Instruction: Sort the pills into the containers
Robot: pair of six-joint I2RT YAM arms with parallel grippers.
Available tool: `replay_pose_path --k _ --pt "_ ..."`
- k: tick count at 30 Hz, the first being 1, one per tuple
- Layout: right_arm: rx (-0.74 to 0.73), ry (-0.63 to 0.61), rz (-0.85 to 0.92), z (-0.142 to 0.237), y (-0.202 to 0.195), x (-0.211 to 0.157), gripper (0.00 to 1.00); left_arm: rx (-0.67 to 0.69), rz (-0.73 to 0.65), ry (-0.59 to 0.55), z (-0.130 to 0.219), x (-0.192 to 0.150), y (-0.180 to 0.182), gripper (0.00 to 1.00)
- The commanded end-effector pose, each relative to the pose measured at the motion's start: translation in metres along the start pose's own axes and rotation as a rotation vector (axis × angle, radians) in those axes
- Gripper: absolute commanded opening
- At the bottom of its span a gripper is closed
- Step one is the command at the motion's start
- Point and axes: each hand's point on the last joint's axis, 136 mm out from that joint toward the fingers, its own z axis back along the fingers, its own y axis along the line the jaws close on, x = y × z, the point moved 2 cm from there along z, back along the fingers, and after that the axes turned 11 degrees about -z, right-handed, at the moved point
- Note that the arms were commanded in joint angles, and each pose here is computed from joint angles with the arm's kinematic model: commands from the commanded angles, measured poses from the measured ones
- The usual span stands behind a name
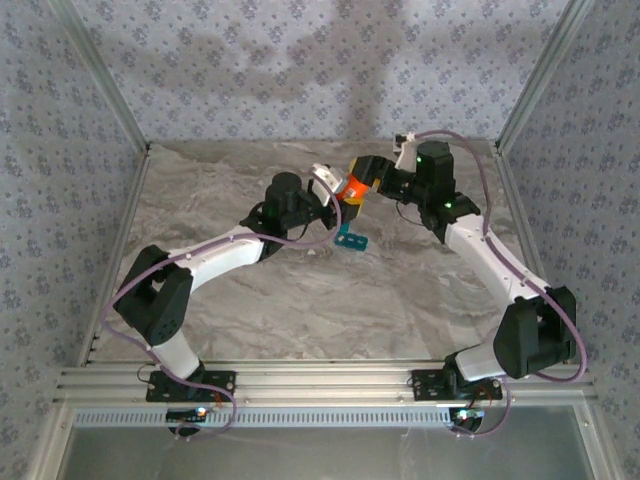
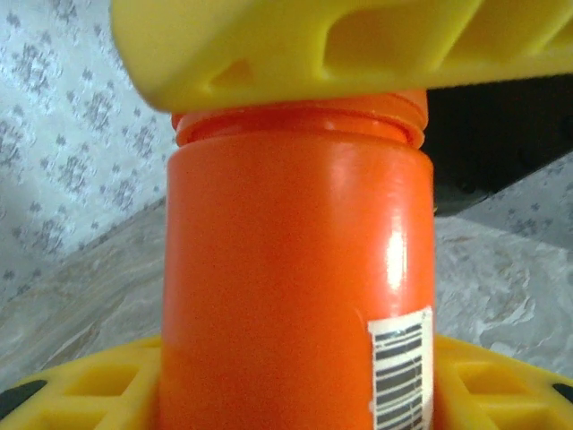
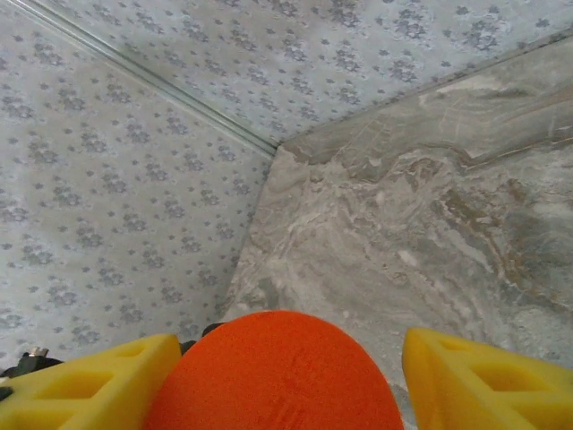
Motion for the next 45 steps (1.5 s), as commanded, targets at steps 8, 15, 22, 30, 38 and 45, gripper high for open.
replay_pose_path --k 8,15,22,30,38,45 --pt "0.114 0.06 0.105 0.029 0.032 0.016 0.95 -0.072 0.034 -0.153 0.017 0.039 0.01 0.0" --pt "0.203 0.101 0.223 0.04 0.032 0.023 0.95 -0.202 0.091 -0.173 0.022 0.045 0.005 0.0" --pt "0.281 0.145 0.274 0.037 0.044 0.02 0.94 -0.317 0.161 -0.175 0.024 0.045 0.0 0.0" --pt "0.292 0.187 0.273 0.022 0.048 0.011 0.92 -0.356 0.187 -0.164 0.023 0.044 -0.003 0.0" --pt "0.3 0.205 0.279 0.017 0.052 0.007 0.86 -0.36 0.188 -0.164 0.023 0.046 -0.003 0.0" --pt "0.304 0.216 0.277 0.016 0.052 0.005 0.72 -0.36 0.193 -0.161 0.022 0.046 -0.002 0.0"
